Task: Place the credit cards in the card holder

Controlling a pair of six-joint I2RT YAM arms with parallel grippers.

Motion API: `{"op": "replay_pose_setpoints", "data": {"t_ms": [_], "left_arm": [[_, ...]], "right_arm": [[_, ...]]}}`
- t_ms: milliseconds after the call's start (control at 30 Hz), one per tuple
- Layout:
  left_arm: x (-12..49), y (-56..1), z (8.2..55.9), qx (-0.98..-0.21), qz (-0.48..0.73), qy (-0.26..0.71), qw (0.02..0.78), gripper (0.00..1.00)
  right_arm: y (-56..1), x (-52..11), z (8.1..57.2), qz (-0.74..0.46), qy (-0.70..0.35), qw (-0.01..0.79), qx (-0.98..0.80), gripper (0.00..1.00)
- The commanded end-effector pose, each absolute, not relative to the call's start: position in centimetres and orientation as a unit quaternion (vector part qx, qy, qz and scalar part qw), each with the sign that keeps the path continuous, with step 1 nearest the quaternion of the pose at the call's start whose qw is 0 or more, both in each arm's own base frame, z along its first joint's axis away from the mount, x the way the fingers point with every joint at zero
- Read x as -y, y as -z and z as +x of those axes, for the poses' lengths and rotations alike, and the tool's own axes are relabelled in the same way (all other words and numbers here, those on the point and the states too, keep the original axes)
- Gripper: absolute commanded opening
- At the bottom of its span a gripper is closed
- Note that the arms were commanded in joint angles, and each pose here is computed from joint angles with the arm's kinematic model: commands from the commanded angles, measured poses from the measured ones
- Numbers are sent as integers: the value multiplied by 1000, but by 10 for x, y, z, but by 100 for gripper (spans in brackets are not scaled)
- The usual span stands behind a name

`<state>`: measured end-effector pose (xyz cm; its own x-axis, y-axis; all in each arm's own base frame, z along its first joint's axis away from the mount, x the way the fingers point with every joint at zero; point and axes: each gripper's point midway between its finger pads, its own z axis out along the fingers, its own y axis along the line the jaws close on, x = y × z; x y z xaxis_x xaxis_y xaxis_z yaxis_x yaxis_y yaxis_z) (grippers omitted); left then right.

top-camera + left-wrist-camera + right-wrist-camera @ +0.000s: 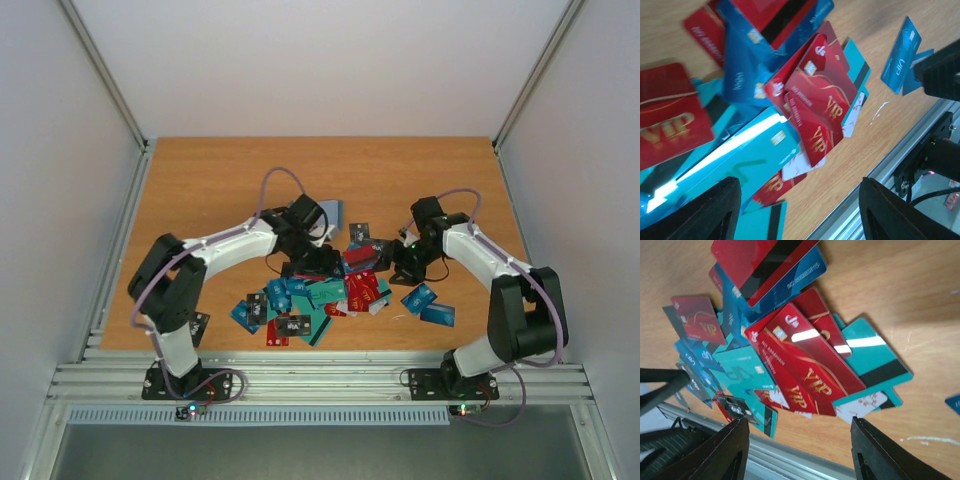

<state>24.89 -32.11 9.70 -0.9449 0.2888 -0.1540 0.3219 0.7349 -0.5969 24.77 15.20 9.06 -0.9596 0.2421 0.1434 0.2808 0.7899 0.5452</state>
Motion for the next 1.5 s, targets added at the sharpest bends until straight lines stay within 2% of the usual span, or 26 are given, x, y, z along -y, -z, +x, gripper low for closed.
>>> {"op": "replay_pose_setpoints", "data": {"t_ms": [0, 300, 533, 767, 1133, 1467], "left_arm": [[364, -104, 250, -908, 190, 373, 12, 66], [385, -76, 250, -912, 184, 365, -31, 61], [390, -40, 248, -916, 177, 352, -71, 60], [389, -27, 250, -918, 171, 349, -75, 57], [385, -28, 252, -921, 161, 348, -68, 54], [382, -19, 247, -921, 150, 351, -78, 40]], "right_arm": [[-76, -155, 262, -134, 314, 30, 939, 56], [-34, -155, 263, -145, 304, 66, 939, 50], [-19, -155, 246, -152, 305, 92, 936, 49], [-25, -179, 232, -169, 366, 115, 908, 47], [-36, -195, 236, -175, 431, 112, 878, 47], [-42, -205, 240, -165, 485, 102, 853, 42]]}}
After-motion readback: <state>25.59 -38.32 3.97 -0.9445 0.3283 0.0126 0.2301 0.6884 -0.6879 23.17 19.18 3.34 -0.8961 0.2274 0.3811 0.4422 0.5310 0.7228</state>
